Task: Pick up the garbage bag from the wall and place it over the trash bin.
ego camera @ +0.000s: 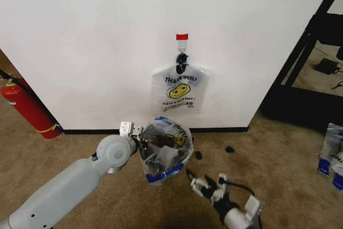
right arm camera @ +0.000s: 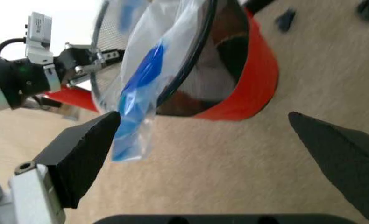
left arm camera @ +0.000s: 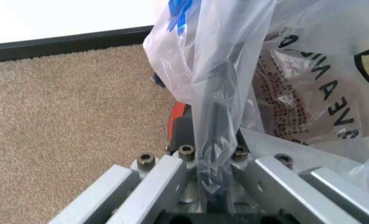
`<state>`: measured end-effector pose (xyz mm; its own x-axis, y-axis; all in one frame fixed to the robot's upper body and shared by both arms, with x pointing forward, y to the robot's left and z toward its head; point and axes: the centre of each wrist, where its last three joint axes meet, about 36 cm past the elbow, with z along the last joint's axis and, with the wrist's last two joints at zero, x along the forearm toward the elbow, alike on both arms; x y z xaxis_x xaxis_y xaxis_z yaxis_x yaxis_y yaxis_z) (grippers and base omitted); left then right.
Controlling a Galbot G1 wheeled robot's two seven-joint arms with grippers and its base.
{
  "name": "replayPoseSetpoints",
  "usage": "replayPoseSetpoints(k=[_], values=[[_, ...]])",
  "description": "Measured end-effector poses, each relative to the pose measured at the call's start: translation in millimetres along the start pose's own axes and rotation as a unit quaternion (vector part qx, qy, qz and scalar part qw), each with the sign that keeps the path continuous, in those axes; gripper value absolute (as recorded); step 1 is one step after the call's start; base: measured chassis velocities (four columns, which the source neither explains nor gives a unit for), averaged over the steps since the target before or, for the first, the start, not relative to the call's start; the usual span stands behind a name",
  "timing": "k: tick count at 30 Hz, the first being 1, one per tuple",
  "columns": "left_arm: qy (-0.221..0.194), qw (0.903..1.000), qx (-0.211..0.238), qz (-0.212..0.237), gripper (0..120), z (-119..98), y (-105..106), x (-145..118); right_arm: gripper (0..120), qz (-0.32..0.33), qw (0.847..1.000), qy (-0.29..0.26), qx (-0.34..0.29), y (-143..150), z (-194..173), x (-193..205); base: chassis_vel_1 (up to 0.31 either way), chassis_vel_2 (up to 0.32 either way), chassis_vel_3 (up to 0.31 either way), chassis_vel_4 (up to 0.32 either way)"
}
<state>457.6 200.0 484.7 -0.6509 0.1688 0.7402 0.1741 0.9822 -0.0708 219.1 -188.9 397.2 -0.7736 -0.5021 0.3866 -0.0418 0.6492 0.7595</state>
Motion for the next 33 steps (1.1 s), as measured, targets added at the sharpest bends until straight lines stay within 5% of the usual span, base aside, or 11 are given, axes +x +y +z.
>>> replayPoseSetpoints(k=[15,33], values=[[-0.007,0.9999,-0.008,0.002,0,4,-4,3,99,-0.032,0.998,0.013,-0.049,18,6,-29,0.0,0.0,0.0,0.0],[-0.012,0.9997,-0.018,0.009,0,3,-11,5,34,-0.024,0.998,-0.002,-0.06,22,11,-35,0.0,0.0,0.0,0.0]])
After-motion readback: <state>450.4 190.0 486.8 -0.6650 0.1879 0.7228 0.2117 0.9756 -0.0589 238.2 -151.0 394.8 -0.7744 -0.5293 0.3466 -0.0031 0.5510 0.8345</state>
